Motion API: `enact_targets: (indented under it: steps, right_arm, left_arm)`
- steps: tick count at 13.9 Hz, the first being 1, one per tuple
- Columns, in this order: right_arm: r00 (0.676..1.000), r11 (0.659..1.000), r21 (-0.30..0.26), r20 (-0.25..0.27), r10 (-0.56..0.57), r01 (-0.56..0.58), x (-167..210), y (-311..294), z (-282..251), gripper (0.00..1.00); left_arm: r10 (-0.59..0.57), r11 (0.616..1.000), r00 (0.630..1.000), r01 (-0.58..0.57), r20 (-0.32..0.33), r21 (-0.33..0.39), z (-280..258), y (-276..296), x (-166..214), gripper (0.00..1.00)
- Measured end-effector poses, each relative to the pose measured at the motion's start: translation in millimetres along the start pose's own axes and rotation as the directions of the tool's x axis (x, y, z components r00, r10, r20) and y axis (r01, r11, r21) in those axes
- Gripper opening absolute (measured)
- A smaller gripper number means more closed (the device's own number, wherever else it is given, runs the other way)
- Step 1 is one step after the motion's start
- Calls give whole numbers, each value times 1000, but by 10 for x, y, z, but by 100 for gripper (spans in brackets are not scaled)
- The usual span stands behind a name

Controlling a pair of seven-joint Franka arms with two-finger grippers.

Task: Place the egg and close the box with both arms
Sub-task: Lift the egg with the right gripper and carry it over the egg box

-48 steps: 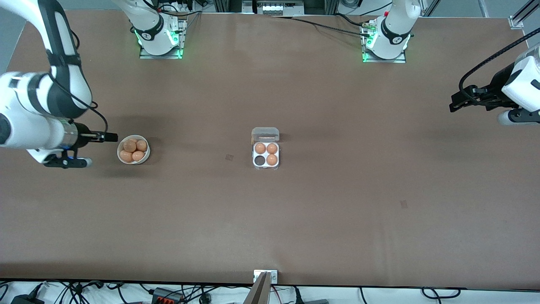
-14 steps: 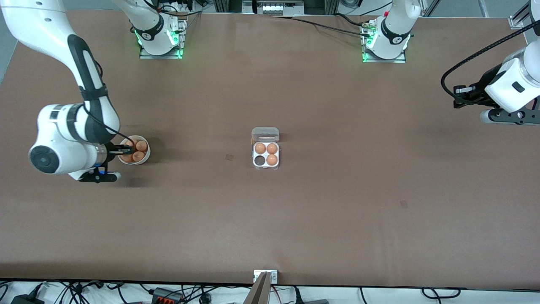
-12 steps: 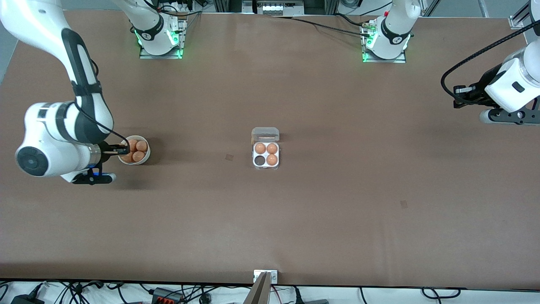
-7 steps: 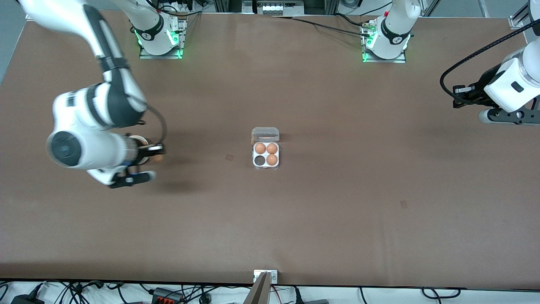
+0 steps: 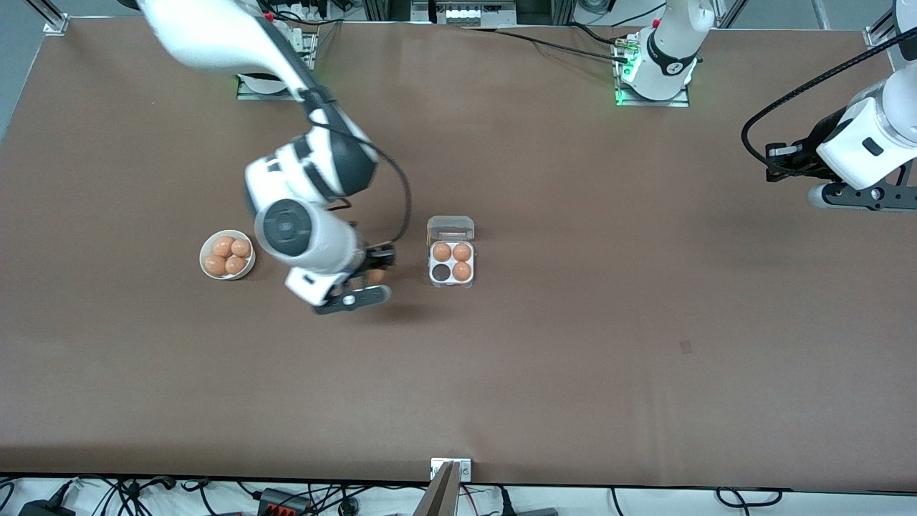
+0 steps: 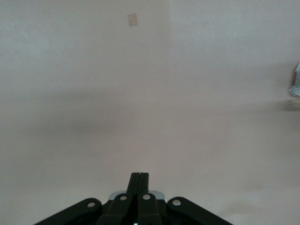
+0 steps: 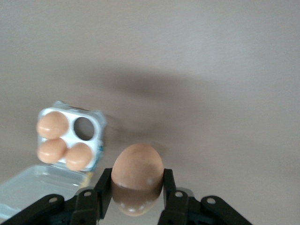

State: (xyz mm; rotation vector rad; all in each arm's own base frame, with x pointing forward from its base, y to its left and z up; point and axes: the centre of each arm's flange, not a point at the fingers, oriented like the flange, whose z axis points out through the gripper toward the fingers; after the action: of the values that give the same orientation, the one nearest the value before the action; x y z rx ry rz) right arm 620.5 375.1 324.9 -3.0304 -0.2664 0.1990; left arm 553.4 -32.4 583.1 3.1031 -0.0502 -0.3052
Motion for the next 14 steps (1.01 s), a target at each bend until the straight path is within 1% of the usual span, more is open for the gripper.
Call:
enact_targets:
  steps: [3, 5, 9, 14]
  right_arm:
    - [997, 997, 17, -41, 70, -69, -135, -665, 385, 47]
    - [995, 996, 30, -61, 81, -79, -115, -733, 506, 47]
    - [994, 996, 41, -75, 85, -82, -92, -839, 915, 47]
    - [994, 996, 37, -67, 82, -80, -106, -874, 1085, 47]
  left_arm:
    - [3, 1000, 1000, -3, 4, 0, 4, 12, -5, 1]
    - [5, 1000, 1000, -5, 13, 1, 11, 13, -14, 1]
    - [7, 1000, 1000, -7, 18, 1, 16, 16, -20, 1]
    - [20, 1000, 1000, -20, 19, 2, 17, 77, -23, 1]
